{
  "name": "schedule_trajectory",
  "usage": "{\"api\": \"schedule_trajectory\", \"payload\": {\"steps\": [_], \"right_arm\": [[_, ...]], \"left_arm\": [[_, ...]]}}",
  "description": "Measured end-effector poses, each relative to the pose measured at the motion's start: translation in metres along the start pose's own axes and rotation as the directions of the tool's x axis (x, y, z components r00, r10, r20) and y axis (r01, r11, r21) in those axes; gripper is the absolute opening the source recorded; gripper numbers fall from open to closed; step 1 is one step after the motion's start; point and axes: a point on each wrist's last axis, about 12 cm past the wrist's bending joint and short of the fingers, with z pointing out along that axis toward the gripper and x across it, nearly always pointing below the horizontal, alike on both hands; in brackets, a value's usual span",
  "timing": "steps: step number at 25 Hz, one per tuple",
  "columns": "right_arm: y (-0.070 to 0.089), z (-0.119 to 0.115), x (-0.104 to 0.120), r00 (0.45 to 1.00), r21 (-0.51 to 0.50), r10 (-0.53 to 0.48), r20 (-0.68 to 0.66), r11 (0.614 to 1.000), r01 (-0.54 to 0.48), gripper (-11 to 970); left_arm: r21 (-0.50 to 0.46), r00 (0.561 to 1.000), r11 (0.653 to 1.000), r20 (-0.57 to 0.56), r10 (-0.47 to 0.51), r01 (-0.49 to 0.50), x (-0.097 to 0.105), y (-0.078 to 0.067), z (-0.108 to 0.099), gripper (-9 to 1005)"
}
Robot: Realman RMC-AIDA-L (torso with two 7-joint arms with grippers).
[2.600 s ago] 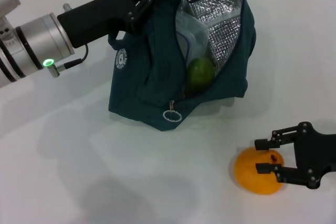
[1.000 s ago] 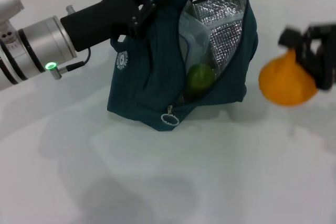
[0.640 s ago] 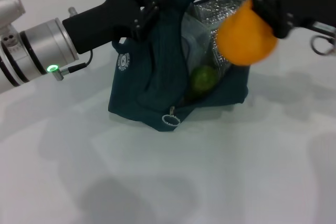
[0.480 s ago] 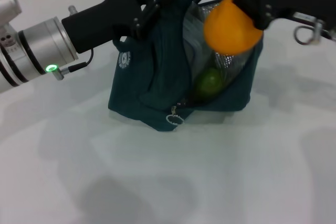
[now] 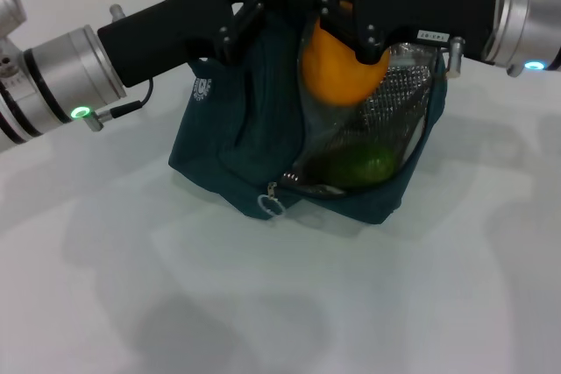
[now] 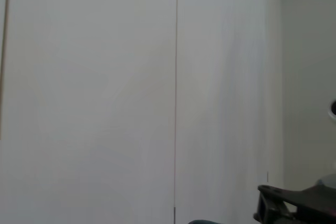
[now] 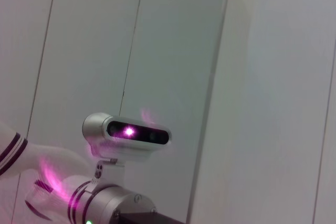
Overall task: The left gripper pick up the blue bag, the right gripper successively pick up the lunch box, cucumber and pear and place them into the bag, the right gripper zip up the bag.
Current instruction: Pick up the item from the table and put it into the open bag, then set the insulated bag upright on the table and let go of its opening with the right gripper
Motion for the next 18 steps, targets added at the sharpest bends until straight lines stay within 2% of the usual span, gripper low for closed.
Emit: {"api": "schedule_trajectory", "payload": {"steps": [9,15,17,18], "right_arm": [[-0.001,-0.003,0.007,0.999,0.028,0.034,-0.040,0.999,-0.033,22],[-0.002,-0.012,0.009,0.998,0.069,0.056,-0.026,0.996,-0.054,131],[-0.001,-0.022,0.011,0.998,0.099,0.064,-0.011,0.993,-0.063,219],[0.000,-0.034,0.012,0.997,0.134,0.070,0.014,0.988,-0.071,264]], "left_arm": [[-0.001,1.000,1.000,-0.006,0.007,-0.007,-0.001,0.002,0.000,40],[-0.021,1.000,1.000,-0.013,0.005,-0.006,0.000,0.004,-0.001,39],[-0.034,1.000,0.999,-0.018,0.004,-0.005,0.001,0.005,-0.002,39],[-0.041,1.000,0.999,-0.022,0.004,-0.005,0.001,0.006,-0.002,39]]}}
